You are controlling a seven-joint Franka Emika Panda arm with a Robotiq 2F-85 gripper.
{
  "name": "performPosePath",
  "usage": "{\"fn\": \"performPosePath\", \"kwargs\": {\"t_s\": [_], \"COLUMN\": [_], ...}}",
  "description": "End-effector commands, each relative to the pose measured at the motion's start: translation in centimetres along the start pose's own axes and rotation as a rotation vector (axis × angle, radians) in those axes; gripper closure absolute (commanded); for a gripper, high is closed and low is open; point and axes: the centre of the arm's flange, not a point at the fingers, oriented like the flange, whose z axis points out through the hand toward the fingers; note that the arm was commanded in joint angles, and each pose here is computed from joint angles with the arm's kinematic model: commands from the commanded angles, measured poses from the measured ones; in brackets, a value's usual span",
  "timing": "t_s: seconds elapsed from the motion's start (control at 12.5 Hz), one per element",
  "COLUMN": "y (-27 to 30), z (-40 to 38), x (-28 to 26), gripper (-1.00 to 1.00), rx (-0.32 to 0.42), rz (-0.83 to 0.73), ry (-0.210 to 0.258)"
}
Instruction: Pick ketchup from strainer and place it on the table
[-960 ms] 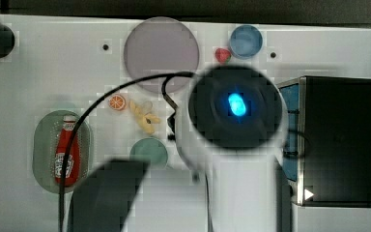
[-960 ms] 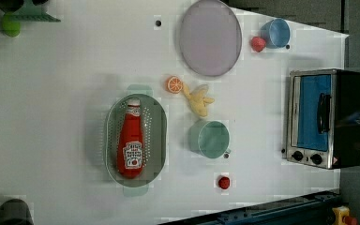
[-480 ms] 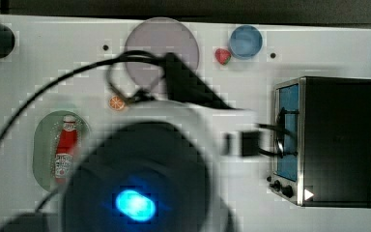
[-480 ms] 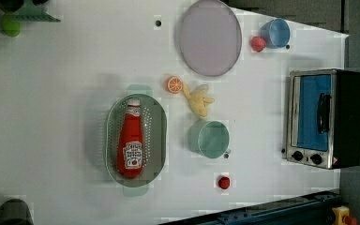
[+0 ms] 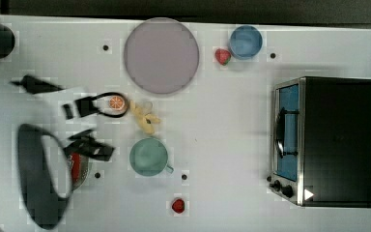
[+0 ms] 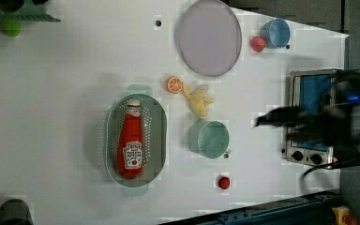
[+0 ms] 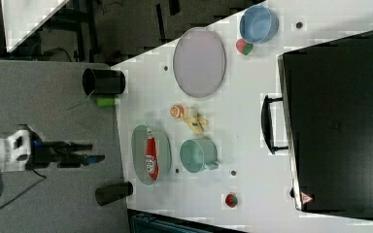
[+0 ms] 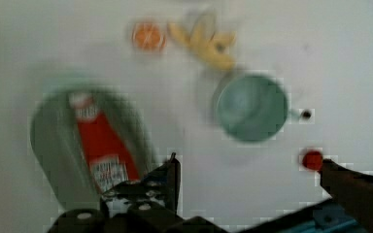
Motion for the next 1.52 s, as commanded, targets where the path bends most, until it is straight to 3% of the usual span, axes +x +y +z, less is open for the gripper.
{"fn": "performPosePath", "kwargs": {"t_s": [0.08,0.4,0.96,1.52], "y": [-4.3,-9.9,-12.2,-13.5], "z": [0.0,6.2,19.3,28.7], "x": [-4.2,-8.6,-10.6,-10.7], "gripper": [-1.00,-1.00,-1.00,-1.00], "rx": [0.009,0.033,0.154,0.247], "rz": [-0.073,-0.214,-0.330,-0.301], "ry": [0.026,0.015,0.115,0.012]}}
